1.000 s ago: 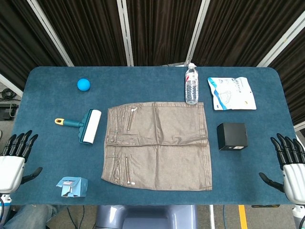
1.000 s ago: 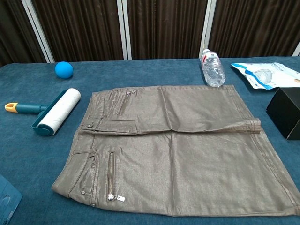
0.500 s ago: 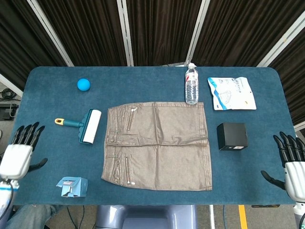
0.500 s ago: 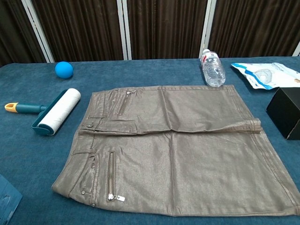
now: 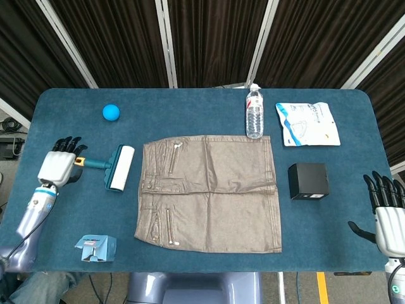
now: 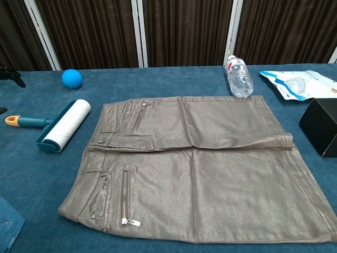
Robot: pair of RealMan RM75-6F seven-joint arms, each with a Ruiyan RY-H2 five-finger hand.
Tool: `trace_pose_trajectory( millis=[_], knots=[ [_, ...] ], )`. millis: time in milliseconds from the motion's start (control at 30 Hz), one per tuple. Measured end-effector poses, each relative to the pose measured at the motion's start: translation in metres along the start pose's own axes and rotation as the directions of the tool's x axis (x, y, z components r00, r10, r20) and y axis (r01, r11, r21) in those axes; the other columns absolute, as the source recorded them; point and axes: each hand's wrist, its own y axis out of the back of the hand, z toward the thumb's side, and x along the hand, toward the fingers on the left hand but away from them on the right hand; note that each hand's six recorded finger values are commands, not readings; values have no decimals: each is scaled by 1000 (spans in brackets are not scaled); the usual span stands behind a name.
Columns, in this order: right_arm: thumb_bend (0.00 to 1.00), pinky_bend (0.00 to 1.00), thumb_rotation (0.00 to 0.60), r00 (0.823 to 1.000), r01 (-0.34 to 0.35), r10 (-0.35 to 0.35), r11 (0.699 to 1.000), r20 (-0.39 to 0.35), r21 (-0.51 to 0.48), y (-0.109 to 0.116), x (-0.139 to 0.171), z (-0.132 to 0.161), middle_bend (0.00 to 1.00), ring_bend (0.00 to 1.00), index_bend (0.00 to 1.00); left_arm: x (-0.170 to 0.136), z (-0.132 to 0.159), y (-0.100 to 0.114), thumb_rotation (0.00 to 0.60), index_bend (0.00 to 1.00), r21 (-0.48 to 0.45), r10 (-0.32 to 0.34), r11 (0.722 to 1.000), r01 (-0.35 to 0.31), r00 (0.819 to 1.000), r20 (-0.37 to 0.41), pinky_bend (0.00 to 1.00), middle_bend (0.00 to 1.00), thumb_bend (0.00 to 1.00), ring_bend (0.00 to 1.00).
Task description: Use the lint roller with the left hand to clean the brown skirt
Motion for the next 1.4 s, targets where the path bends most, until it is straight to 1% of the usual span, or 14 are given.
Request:
trace_pose_trajectory(
  millis=[133, 200, 300, 400, 567, 767, 1067, 1200, 1300, 1400],
  knots=[
    [0, 0, 600, 1000, -4, 4, 1000, 20, 10, -3, -5, -4, 0, 0, 0, 15, 3, -13, 600, 225, 15, -28, 1000, 28, 1000, 0, 125, 79, 417, 15],
    [0, 0, 600, 1000, -5, 5, 1000, 24, 9, -4, -5, -5, 0, 0, 0, 18, 5, -20, 600, 229, 20, -41, 999, 41, 999, 4, 130, 82, 417, 23],
    [0, 0, 600, 1000, -7, 7, 1000, 27, 7, -4, -6, -6, 0, 0, 0, 22, 9, -27, 600, 245, 18, -53, 998, 53, 999, 9, 164, 95, 415, 52],
    [0, 0, 600, 1000, -5, 5, 1000, 27, 4, -3, -6, -7, 0, 0, 0, 24, 14, -31, 600, 252, 20, -52, 998, 51, 999, 15, 196, 122, 415, 91],
    [0, 0, 600, 999, -6, 6, 1000, 32, 2, -3, -6, -8, 0, 0, 0, 29, 24, -38, 600, 273, 37, -39, 999, 39, 999, 19, 205, 139, 417, 102],
    [0, 0, 600, 999, -13, 13, 1000, 41, 0, -4, -8, -11, 0, 0, 0, 33, 30, -43, 600, 283, 50, -40, 998, 39, 999, 21, 229, 143, 419, 109],
    [0, 0, 600, 999, -21, 21, 1000, 42, 4, -6, -9, -11, 0, 0, 0, 40, 39, -49, 600, 290, 63, -54, 997, 52, 998, 31, 259, 160, 415, 151],
    [0, 0, 600, 999, -25, 25, 1000, 45, -1, -7, -10, -11, 0, 0, 0, 42, 45, -52, 600, 321, 69, -63, 996, 60, 997, 38, 280, 209, 415, 191],
    [0, 0, 600, 998, -33, 34, 999, 45, -4, -8, -10, -11, 0, 0, 0, 43, 48, -53, 600, 351, 81, -57, 995, 54, 998, 40, 295, 244, 415, 214],
    [0, 0, 600, 998, -32, 33, 999, 45, -4, -8, -10, -12, 0, 0, 0, 44, 50, -53, 600, 365, 85, -49, 995, 45, 998, 38, 296, 257, 416, 222]
  ],
)
